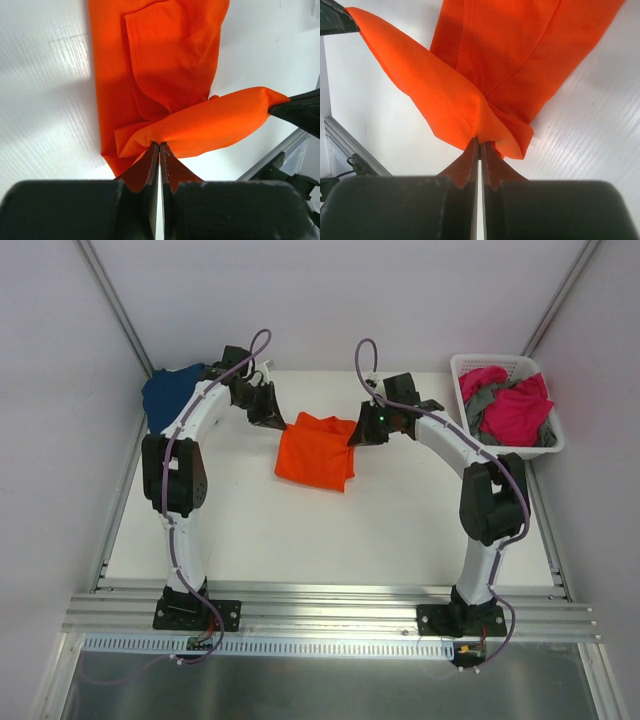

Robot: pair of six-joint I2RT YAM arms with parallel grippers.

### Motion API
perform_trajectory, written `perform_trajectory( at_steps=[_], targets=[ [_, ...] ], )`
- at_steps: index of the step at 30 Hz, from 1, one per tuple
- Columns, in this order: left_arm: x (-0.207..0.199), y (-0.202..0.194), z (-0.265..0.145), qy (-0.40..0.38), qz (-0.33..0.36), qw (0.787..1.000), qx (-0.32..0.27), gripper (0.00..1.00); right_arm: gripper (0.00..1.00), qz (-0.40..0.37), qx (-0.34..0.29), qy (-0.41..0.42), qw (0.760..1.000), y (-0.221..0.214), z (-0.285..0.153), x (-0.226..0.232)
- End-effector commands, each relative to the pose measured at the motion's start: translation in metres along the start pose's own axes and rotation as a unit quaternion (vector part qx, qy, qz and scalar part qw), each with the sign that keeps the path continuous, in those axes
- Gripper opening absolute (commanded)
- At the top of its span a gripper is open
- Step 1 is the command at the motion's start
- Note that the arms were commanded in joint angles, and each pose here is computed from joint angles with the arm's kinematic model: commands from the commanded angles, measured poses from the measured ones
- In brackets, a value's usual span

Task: Fold and stack the t-shirts
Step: Fold the tshirt

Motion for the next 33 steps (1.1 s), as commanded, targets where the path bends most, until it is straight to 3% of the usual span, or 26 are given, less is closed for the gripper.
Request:
perform_trajectory(
  at_steps=[1, 12, 25, 33],
  targets=[
    [0.007, 0.02, -0.001, 0.011, 0.019, 0.999, -0.026, 0.0, 0.0, -0.028, -0.05, 0.008, 0.998, 0.038, -0.005, 0.005],
    [0.024, 0.06, 0.029, 0.019, 0.039, 0.997, -0.058, 0.0, 0.0, -0.034, -0.074, -0.004, 0.997, 0.073, 0.015, -0.008],
    [0.021, 0.13, 0.024, 0.039, 0.107, 0.981, -0.155, 0.0, 0.01, -0.071, -0.137, -0.028, 0.988, 0.137, 0.026, -0.015],
    [0.016, 0.146, 0.015, 0.044, 0.126, 0.974, -0.186, 0.0, 0.0, -0.077, -0.133, -0.037, 0.987, 0.139, 0.034, -0.025]
  ],
)
Point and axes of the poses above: each gripper's point midway between its finger pads, its own z axis out along the fingers, its own x axis along the line the jaws close on, y = z × x, the point moved 1 cm from there along -z, back along the fingers, and after that the axes turned 5 degrees about z, right-handed, at the moved point
